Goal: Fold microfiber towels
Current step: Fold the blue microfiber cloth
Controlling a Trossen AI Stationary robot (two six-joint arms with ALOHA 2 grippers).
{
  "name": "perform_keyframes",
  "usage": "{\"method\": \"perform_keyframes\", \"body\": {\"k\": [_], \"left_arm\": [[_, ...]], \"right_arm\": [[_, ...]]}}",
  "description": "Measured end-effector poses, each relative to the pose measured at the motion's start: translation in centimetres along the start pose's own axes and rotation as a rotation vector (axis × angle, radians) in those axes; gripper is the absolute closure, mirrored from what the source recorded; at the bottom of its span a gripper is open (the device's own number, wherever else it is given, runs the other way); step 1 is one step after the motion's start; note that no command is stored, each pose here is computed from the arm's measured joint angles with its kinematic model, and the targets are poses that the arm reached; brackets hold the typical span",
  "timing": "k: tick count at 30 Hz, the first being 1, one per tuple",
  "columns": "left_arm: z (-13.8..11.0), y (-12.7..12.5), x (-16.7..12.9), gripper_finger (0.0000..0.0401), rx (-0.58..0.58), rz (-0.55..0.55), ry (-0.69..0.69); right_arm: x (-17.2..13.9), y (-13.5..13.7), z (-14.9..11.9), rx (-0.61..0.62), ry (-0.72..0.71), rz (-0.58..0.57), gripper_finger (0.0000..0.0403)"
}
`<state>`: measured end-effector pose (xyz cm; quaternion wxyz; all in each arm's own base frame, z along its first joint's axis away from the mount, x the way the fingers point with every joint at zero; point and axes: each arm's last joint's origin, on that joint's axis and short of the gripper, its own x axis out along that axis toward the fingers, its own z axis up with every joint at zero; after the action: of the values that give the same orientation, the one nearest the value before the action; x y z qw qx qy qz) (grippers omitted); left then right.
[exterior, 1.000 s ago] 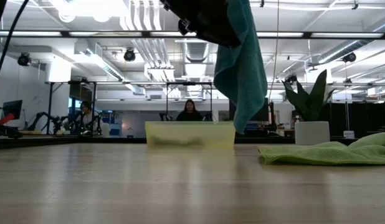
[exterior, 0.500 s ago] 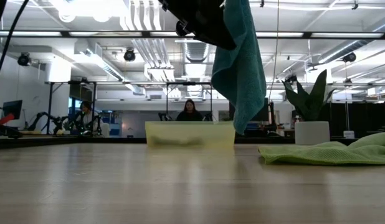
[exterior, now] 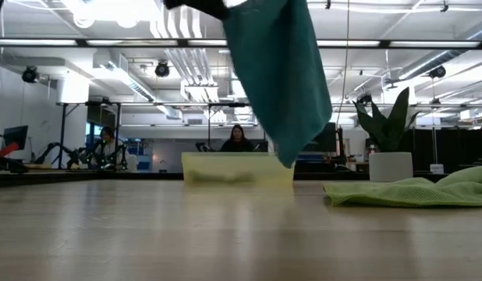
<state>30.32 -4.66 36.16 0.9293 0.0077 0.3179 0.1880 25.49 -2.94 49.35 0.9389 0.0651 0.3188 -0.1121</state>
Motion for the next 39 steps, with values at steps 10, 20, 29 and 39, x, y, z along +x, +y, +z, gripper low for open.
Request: {"method": "perform_keyframes", "body": {"k": [10,20,29,39], "left_arm": [[-2.0,3.6,-6.7,0.0401,0.006,0.016,0.086],[-2.9,4.9,-9.6,0.0401,-0.007,-0.143,0.127],[-4.8,5.9,-11.6,0.0401,0.061,-0.180,0.240],[-5.6,5.3,-13.9,0.0401,-0.010,-0.448,0.275]], "right_arm": [[3.3,0.4,-2.1,-0.023,0.318,0.002,0.0394],[3.6,2.7,-1.3,0.135,0.259,0.203,0.0394],[5.8,5.5,-2.5,0.284,0.372,0.141,0.0394],[7.9,11.9,-2.5,0.311,0.316,0.333,0.0394]]}}
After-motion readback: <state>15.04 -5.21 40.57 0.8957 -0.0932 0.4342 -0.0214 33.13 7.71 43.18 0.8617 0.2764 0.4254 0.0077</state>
